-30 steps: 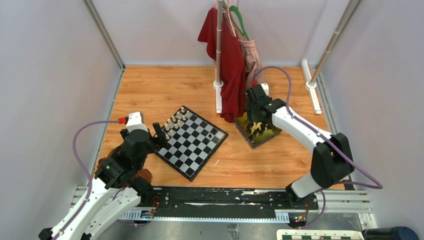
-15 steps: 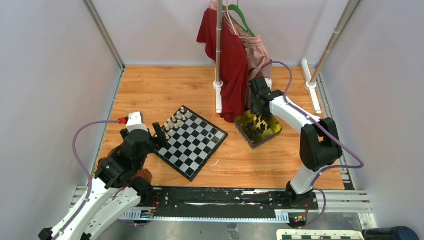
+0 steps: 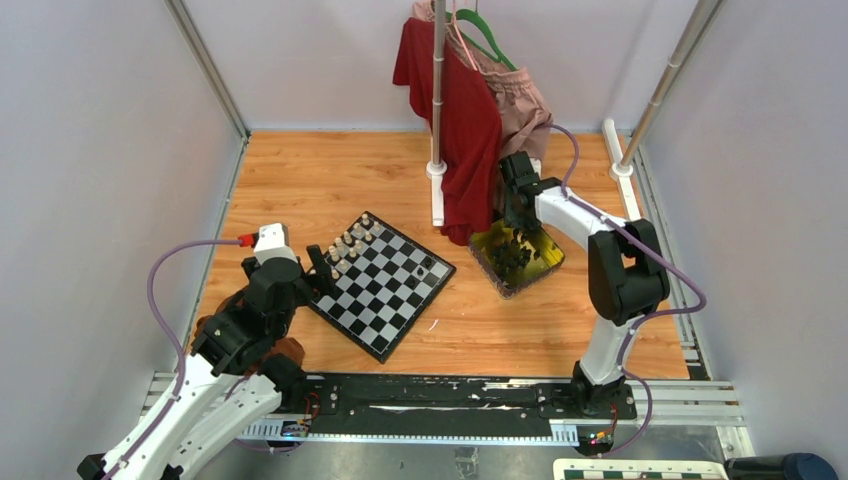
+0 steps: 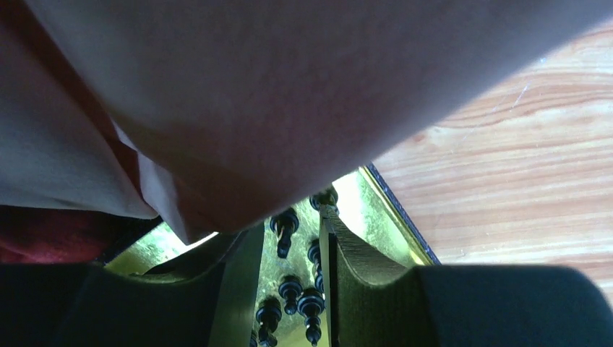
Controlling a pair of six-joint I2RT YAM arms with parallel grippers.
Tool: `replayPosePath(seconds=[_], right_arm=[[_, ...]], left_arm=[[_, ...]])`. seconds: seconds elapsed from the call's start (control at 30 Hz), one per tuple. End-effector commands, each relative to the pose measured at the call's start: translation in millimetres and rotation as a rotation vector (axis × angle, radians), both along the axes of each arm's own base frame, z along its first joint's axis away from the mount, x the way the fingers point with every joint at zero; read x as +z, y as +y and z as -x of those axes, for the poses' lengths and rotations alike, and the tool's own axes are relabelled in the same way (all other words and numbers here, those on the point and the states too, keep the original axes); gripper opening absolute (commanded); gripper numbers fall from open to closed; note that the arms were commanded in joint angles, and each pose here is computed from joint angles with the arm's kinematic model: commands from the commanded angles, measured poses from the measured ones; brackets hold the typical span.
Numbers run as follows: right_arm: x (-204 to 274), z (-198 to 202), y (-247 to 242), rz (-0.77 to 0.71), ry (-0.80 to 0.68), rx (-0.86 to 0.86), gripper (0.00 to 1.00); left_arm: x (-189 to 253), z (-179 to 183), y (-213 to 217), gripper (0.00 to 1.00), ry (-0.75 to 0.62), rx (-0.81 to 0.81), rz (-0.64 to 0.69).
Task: Set up the chess pieces on the board
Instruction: Pick up the chess piece from the storage box.
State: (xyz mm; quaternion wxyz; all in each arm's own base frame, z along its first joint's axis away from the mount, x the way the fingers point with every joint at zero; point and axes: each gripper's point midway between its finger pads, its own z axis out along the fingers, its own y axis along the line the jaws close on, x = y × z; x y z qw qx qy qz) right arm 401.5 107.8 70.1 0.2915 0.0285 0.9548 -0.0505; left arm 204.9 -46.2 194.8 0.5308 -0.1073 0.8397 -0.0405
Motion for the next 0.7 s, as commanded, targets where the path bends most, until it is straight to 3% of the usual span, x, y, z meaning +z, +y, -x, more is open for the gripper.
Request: replayPosePath(seconds=[0.0, 0.67], right_arm=[[2.8, -14.3, -1.9, -0.012, -0.009, 0.002, 0.38], [-19.8, -24.2, -2.6, -0.031, 0.014, -0.013, 0.32]], left_arm=[[-2.0, -1.3, 1.0, 1.0, 0.004, 0.012, -0.012], [-3.2, -1.6, 1.8, 1.0, 0.008, 0.019, -0.016]])
